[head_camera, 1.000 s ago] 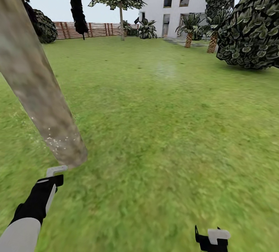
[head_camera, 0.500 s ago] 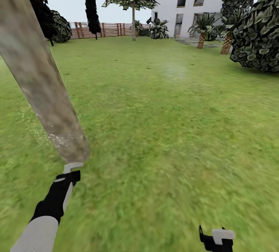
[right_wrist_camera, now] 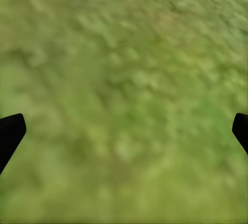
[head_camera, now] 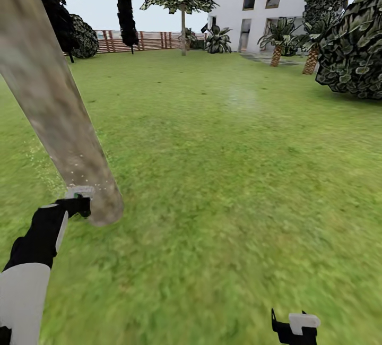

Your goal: In the garden, pick up the pesticide atomizer on the floor and spray pesticide onto both trees until each tree trunk is fully covered.

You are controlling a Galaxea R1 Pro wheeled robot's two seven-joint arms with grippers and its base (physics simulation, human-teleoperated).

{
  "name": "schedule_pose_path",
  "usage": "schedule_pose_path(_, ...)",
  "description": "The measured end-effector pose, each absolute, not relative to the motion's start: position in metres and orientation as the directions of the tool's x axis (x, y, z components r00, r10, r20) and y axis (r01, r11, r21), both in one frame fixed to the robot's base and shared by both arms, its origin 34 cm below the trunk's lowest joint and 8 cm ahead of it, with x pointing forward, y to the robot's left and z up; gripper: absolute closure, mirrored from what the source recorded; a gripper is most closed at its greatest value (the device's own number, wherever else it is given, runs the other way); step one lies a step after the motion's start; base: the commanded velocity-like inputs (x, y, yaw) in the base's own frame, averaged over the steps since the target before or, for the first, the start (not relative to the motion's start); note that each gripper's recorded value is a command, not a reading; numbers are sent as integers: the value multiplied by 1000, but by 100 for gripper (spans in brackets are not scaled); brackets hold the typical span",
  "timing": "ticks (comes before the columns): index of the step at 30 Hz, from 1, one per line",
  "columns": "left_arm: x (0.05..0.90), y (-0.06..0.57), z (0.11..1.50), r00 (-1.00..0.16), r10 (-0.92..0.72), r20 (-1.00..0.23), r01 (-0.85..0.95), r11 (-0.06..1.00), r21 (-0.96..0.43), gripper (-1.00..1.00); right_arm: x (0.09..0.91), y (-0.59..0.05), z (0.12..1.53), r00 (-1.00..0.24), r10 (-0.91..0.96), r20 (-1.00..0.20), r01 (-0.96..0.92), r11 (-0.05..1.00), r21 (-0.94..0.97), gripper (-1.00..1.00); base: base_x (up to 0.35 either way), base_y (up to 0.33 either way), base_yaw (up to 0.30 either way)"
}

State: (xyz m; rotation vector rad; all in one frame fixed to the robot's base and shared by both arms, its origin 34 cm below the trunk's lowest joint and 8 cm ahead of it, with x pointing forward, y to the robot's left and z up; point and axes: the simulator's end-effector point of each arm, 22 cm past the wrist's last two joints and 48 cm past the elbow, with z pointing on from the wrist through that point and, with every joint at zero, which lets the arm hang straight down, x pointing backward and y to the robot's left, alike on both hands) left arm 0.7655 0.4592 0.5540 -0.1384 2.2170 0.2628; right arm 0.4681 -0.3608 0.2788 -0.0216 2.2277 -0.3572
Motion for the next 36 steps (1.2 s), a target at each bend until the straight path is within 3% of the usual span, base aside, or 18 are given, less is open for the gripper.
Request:
schedule_pose_path(10,778,457,573,-608,-7,-794,-191,972,137,100,468,-361,279,-633,-138,-762,107,959,-262,-100,1,0,240)
schedule_pose_path(19,774,469,582,-596,8,-803,-212,963,167,100,468,-360,279,-633,-139,-762,104,959,-262,-100,271,141,4)
schedule_pose_path(26,739,491,545,-656,12,-755,-230,949,215,100,468,-360,279,-632,-138,-762,106,959,-262,-100,147,168,163)
schedule_pose_path(36,741,472,536,-662,4,-750,-212,958,193,100,468,-360,279,-633,-138,-762,105,959,-262,-100,2,-174,18)
